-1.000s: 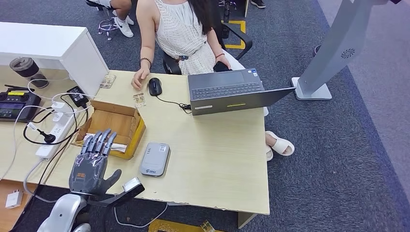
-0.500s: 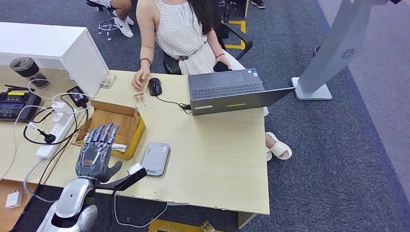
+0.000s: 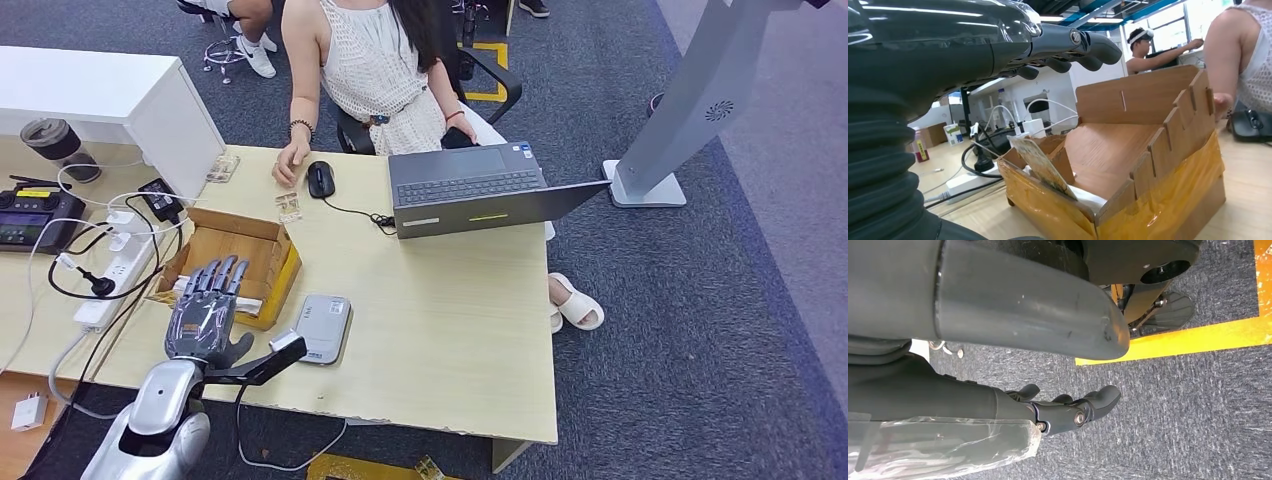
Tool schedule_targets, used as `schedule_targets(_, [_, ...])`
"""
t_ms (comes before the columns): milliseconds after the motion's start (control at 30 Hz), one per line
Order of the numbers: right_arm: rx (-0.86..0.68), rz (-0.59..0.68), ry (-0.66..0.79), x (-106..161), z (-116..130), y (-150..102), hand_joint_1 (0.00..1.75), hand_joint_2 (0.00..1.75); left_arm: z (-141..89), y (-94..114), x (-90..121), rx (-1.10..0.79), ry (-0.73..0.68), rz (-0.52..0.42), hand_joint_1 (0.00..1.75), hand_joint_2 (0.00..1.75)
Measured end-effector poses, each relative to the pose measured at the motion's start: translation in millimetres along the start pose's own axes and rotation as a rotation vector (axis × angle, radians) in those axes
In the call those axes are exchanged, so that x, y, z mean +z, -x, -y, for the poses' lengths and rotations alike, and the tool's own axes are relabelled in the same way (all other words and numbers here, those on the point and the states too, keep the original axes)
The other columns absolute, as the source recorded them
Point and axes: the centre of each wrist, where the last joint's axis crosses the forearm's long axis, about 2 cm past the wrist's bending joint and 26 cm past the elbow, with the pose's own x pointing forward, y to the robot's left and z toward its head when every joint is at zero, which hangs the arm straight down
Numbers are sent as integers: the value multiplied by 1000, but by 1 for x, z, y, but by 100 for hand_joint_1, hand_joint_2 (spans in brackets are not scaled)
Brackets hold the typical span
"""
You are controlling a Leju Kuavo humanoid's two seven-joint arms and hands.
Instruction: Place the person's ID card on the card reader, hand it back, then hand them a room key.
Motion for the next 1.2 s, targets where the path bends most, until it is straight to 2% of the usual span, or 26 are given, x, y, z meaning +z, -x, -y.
schedule_targets(267, [-2, -11, 1, 0, 0, 0, 0, 0, 2, 5, -1, -15, 34, -65, 0, 175])
schedule_targets(800, [8, -10, 0, 0, 0, 0, 0, 0, 4, 14, -2, -13, 47, -104, 0, 175])
schedule_targets(867, [8, -11, 0, 0, 0, 0, 0, 0, 4, 14, -2, -13, 48, -105, 19, 175])
schedule_targets(933, [8, -11, 0, 0, 0, 0, 0, 0, 4, 15, -2, -13, 48, -107, 106, 175])
schedule_targets(1000, [9, -11, 0, 0, 0, 0, 0, 0, 4, 16, -2, -12, 48, -111, 175, 175])
schedule_targets(1200, [7, -11, 0, 0, 0, 0, 0, 0, 4, 17, -2, -7, 50, -112, 175, 175])
